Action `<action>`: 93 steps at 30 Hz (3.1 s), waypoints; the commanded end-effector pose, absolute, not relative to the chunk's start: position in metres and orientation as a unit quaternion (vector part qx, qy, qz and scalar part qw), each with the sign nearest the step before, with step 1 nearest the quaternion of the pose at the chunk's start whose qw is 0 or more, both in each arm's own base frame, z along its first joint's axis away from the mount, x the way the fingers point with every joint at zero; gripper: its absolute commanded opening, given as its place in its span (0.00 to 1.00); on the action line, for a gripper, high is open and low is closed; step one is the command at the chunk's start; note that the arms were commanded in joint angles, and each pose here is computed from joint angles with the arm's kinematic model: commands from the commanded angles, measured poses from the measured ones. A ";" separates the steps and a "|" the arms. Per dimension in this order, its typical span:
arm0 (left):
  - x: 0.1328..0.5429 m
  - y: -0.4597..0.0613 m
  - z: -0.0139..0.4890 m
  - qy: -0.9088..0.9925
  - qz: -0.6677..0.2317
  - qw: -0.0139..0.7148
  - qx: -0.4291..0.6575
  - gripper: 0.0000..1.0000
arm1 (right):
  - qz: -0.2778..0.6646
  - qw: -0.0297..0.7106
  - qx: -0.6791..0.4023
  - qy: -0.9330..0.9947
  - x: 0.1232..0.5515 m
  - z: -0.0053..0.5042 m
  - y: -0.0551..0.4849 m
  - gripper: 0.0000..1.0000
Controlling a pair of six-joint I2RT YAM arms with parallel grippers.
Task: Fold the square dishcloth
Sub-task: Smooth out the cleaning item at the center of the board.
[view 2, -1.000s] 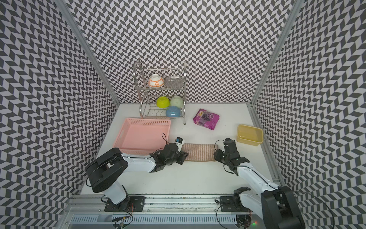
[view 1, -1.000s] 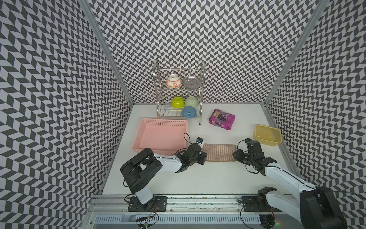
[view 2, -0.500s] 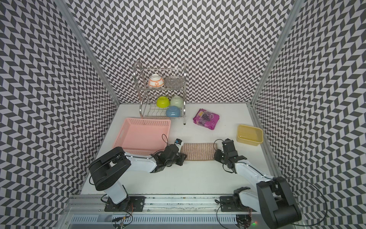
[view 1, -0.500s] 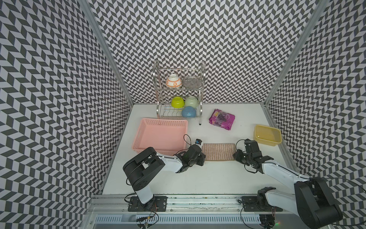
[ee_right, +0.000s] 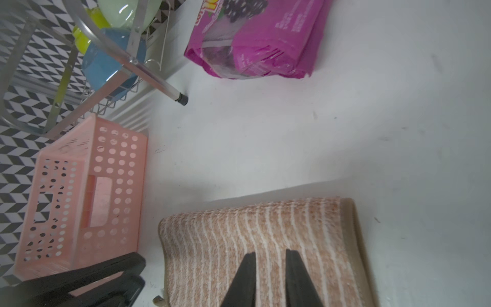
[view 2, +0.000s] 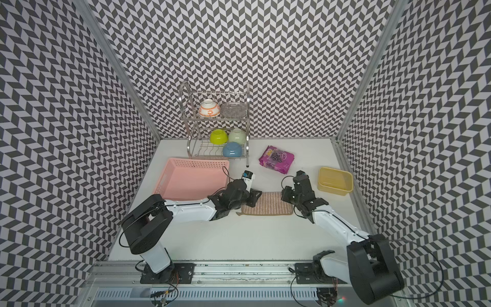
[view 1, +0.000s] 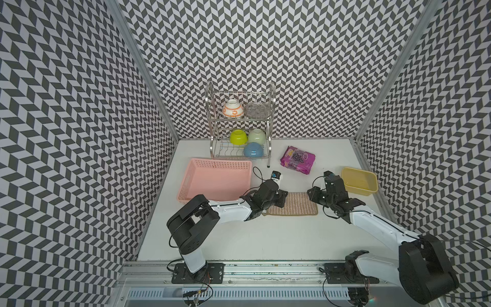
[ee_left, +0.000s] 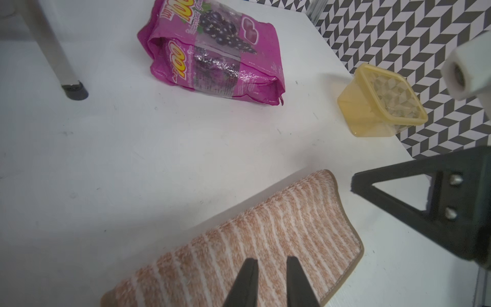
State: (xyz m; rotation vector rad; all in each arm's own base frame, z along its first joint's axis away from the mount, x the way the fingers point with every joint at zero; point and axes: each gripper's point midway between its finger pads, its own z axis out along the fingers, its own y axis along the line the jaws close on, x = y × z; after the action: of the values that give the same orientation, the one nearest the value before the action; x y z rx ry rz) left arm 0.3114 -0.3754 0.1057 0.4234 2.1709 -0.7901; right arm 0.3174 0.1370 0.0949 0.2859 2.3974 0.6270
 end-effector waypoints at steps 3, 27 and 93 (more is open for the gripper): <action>0.318 -0.385 0.090 0.853 -0.328 0.367 0.176 0.18 | 0.292 0.321 0.066 0.898 0.331 0.106 0.178 0.20; 0.348 -0.348 0.026 0.885 -0.290 0.335 0.142 0.12 | 0.264 0.282 0.093 0.917 0.356 0.051 0.167 0.19; 0.305 -0.294 0.039 0.928 -0.152 0.330 0.082 0.34 | 0.169 0.191 0.107 0.961 0.292 0.017 0.106 0.34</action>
State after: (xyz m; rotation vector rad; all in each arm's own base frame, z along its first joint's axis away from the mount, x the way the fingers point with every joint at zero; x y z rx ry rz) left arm 0.3110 -0.2979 0.0415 0.2267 2.4180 -0.4155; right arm 0.2974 0.1059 0.0257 0.2899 2.6733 0.5096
